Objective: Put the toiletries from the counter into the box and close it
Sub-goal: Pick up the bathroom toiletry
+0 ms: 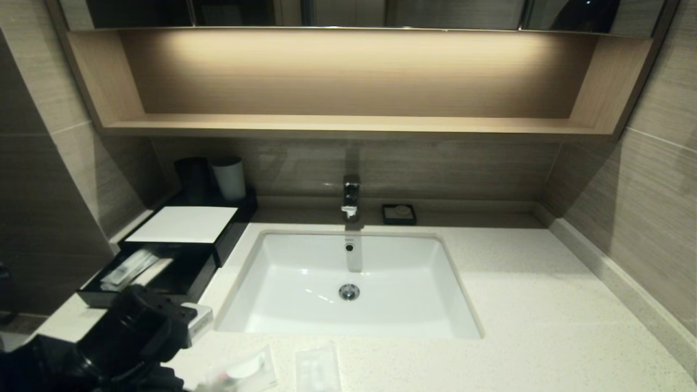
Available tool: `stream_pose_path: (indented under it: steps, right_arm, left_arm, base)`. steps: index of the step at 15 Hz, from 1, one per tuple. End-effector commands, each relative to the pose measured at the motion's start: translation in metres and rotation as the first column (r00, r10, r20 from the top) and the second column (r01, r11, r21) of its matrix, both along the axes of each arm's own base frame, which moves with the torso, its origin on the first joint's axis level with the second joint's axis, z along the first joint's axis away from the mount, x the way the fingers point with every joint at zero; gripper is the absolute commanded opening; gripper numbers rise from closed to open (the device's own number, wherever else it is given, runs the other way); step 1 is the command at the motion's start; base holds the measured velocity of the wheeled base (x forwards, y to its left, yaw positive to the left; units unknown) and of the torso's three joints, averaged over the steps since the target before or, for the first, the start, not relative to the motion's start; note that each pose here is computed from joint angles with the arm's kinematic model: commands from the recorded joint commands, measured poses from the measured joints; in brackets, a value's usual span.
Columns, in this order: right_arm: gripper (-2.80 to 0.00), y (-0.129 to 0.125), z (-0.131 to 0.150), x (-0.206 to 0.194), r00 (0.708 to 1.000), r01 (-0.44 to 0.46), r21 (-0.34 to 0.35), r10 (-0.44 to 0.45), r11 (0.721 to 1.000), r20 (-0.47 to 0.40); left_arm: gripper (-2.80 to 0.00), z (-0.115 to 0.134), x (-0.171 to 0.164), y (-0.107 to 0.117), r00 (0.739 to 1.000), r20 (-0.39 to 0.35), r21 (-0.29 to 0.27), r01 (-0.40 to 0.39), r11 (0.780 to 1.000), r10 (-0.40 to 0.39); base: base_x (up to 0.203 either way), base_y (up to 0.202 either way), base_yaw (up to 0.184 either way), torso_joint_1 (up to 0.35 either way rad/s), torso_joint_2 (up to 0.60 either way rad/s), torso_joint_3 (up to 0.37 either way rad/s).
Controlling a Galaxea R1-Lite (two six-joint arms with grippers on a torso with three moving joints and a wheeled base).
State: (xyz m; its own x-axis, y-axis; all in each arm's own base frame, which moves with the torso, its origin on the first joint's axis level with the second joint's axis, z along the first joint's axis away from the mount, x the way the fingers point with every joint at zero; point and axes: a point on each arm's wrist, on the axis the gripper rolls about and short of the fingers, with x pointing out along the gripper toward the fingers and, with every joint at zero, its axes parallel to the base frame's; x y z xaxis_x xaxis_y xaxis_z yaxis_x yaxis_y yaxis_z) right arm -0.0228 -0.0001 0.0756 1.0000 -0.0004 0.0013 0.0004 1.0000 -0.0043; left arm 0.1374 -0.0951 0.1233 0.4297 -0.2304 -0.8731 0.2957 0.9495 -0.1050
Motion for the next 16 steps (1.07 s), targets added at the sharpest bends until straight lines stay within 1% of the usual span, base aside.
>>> stream_pose_path:
  steps: [1, 4, 7, 10, 13, 14, 16]
  right_arm:
    - [-2.8, 0.0, 0.0, 0.0, 1.0, 0.0, -0.001, 0.0, 1.0, -0.001]
    - [-2.8, 0.0, 0.0, 0.0, 1.0, 0.0, 0.0, 0.0, 1.0, -0.001]
    - [-2.8, 0.0, 0.0, 0.0, 1.0, 0.0, -0.002, 0.0, 1.0, -0.001]
    - [-2.8, 0.0, 0.0, 0.0, 1.0, 0.0, 0.0, 0.0, 1.0, -0.001]
    - [-2.8, 0.0, 0.0, 0.0, 1.0, 0.0, -0.002, 0.0, 1.0, -0.001]
    - [-2.8, 0.0, 0.0, 0.0, 1.0, 0.0, -0.002, 0.0, 1.0, -0.001]
    - [-2.8, 0.0, 0.0, 0.0, 1.0, 0.0, 0.0, 0.0, 1.0, -0.001]
  left_arm:
    - [-2.8, -0.006, 0.0, 0.006, 0.999, 0.046, -0.012, 0.012, 1.0, -0.011]
    - [-2.8, -0.007, 0.003, 0.008, 0.996, 0.08, -0.057, 0.044, 0.997, -0.039]
    - [-2.8, -0.007, 0.005, 0.01, 0.994, 0.09, -0.049, 0.065, 0.997, -0.061]
    - [-2.8, -0.012, 0.006, 0.01, 0.993, 0.103, -0.053, 0.064, 0.997, -0.058]
    - [-2.8, -0.021, 0.01, 0.016, 0.992, 0.117, -0.034, 0.058, 0.998, -0.053]
    - [-2.8, -0.021, 0.01, 0.017, 0.99, 0.129, -0.039, 0.062, 0.997, -0.056]
    - [-2.8, -0.021, 0.01, 0.016, 0.989, 0.129, -0.062, 0.086, 0.994, -0.077]
  base:
    - [0.0, 0.0, 0.0, 0.0, 0.0, 0.0]
    - [0.0, 0.0, 0.0, 0.0, 0.0, 0.0]
    - [0.0, 0.0, 0.0, 0.0, 0.0, 0.0]
    - [0.0, 0.0, 0.0, 0.0, 0.0, 0.0]
    - [0.0, 0.0, 0.0, 0.0, 0.0, 0.0]
    - [0.0, 0.0, 0.0, 0.0, 0.0, 0.0]
    - [0.0, 0.0, 0.0, 0.0, 0.0, 0.0]
